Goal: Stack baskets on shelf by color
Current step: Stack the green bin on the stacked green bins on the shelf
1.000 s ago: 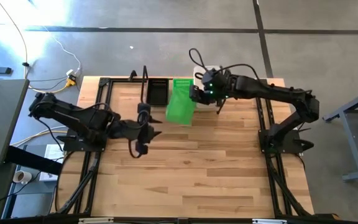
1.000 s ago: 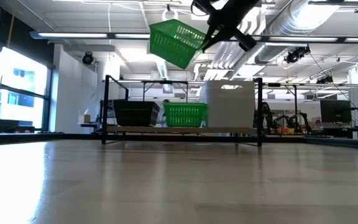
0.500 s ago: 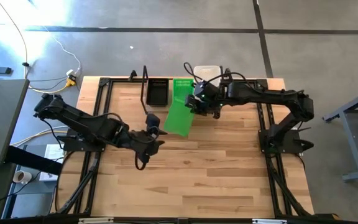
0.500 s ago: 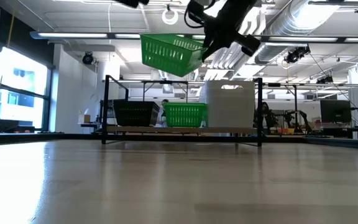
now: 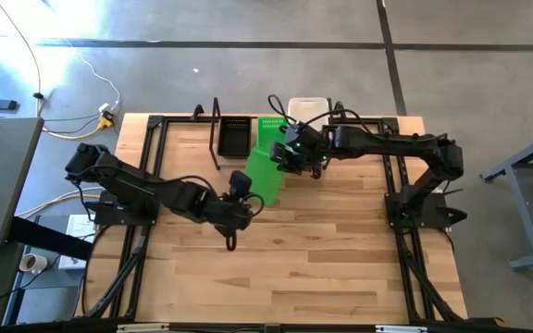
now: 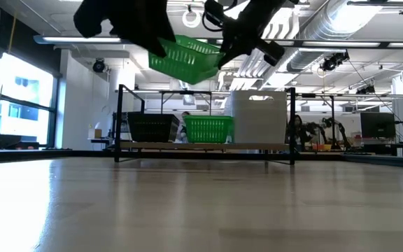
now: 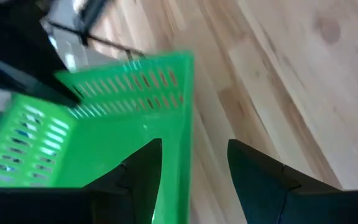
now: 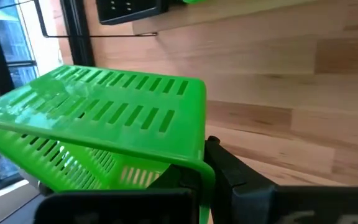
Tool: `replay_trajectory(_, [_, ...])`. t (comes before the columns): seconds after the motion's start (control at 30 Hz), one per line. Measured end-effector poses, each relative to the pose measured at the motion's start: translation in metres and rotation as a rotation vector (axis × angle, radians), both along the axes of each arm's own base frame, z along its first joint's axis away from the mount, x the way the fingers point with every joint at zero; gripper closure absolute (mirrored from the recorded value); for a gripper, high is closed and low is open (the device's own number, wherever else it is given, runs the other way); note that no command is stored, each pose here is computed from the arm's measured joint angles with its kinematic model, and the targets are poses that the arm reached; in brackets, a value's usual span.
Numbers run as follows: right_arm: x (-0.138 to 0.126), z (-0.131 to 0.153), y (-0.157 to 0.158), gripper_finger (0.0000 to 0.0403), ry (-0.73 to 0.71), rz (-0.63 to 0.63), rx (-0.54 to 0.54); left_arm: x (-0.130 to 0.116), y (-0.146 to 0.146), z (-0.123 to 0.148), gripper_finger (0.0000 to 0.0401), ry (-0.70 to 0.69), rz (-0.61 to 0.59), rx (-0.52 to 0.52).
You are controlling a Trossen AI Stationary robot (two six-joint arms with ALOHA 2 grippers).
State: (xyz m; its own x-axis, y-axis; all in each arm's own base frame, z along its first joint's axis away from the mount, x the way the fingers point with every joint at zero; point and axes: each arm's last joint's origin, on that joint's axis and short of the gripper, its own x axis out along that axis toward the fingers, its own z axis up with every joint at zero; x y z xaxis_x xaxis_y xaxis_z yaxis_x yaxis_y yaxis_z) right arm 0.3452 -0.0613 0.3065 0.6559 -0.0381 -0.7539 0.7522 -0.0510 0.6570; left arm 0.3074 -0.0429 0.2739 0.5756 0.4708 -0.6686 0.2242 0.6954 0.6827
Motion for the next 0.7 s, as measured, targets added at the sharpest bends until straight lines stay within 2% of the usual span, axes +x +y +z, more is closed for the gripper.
replay_trajectory(0.17, [0.0, 0.0, 0.001, 0.0403, -0.001, 0.021, 0.007, 0.001, 0.009, -0.003, 0.023, 0.016, 0.039, 0.0])
replay_trajectory(0.27, [0.0, 0.0, 0.0, 0.0403, -0.001, 0.031, 0.0, 0.001, 0.012, -0.004, 0.0244, 0.023, 0.048, 0.004])
replay_trajectory(0.37, [0.0, 0.0, 0.001, 0.0403, -0.001, 0.04, -0.001, 0.001, 0.013, -0.004, 0.0279, 0.029, 0.037, -0.019])
replay_trajectory(0.57, [0.0, 0.001, 0.001, 0.0403, -0.01, 0.1, -0.032, 0.001, 0.012, -0.005, 0.0384, 0.035, 0.015, -0.049])
replay_trajectory(0.7, [0.003, 0.003, 0.0, 0.0402, -0.045, 0.147, -0.1, 0.001, 0.011, -0.005, 0.0389, 0.038, 0.002, -0.07])
